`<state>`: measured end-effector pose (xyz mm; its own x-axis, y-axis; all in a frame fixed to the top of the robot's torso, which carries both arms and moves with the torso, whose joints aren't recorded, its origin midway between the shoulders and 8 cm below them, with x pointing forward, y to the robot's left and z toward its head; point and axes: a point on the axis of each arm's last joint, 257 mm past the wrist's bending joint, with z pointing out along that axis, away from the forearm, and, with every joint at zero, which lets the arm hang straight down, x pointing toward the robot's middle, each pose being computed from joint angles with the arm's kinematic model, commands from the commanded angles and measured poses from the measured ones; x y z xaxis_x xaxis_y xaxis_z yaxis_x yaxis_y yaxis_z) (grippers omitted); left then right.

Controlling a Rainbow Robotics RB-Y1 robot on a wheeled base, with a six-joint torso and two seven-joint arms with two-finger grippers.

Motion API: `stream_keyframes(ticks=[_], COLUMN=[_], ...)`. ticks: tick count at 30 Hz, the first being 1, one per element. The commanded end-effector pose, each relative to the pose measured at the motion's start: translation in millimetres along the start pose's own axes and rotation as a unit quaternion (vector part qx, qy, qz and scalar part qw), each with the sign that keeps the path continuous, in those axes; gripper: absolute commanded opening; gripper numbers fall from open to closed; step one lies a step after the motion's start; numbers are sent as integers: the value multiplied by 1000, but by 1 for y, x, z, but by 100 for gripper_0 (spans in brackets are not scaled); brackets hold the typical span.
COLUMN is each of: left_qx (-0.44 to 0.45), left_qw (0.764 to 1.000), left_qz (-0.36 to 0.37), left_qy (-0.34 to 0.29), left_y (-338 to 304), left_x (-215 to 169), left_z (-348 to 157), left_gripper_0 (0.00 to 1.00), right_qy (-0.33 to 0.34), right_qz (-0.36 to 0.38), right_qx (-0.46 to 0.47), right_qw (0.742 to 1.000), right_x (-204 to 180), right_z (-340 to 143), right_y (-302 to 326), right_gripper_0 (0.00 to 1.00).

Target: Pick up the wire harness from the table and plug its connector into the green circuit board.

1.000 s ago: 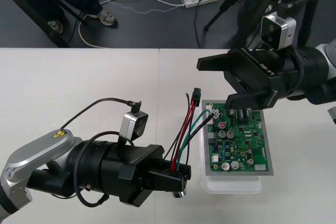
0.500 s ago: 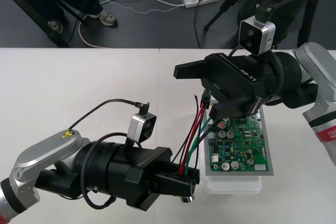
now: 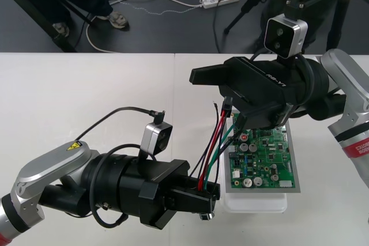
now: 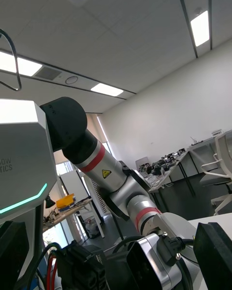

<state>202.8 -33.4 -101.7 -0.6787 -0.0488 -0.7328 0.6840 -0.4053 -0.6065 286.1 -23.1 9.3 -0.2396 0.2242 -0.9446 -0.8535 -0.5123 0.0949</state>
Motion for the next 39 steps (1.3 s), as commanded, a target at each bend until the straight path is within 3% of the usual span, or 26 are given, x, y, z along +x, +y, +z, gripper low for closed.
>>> stream_keyframes(ticks=[1, 4, 5, 7, 11, 12, 16, 25, 27, 31, 32, 33, 39], left_qx=[17, 17, 17, 17, 18, 19, 18, 18, 18, 18, 19, 18, 18], left_qw=[1000, 1000, 1000, 1000, 1000, 1000, 1000, 1000, 1000, 1000, 1000, 1000, 1000], left_qz=[7, 6, 6, 7, 7, 7, 8, 7, 7, 6, 7, 6, 6], left_qy=[3, 2, 2, 2, 2, 1, 2, 2, 2, 1, 2, 1, 1], left_y=[-10, -10, -10, -10, -11, -11, -11, -11, -11, -10, -11, -11, -11], left_x=[-7, -8, -8, -8, -8, -9, -8, -8, -8, -8, -8, -8, -8], left_z=[15, 15, 15, 16, 16, 16, 16, 16, 16, 16, 16, 16, 16], left_gripper_0=[0, 0, 0, 0, 0, 0, 0, 0, 0, 0, 0, 0, 0], right_qy=[6, 6, 6, 5, 5, 4, -2, -15, -16, -20, -20, -20, -1], right_qz=[-28, -28, -28, -28, -28, -29, -30, -26, -26, -25, -23, -23, -20], right_qx=[-34, -34, -34, -34, -34, -34, -37, -36, -36, -36, -34, -33, -15], right_qw=[999, 999, 999, 999, 999, 999, 999, 999, 999, 999, 999, 999, 1000], right_x=[-9, -9, -9, -9, -9, -10, -13, -14, -14, -15, -14, -14, -10], right_z=[16, 16, 17, 17, 16, 16, 16, 14, 13, 12, 11, 10, -1], right_y=[11, 11, 11, 10, 10, 11, 12, 14, 14, 15, 15, 14, 11], right_gripper_0=[100, 100, 89, 77, 68, 54, 36, 32, 33, 49, 87, 100, 100])
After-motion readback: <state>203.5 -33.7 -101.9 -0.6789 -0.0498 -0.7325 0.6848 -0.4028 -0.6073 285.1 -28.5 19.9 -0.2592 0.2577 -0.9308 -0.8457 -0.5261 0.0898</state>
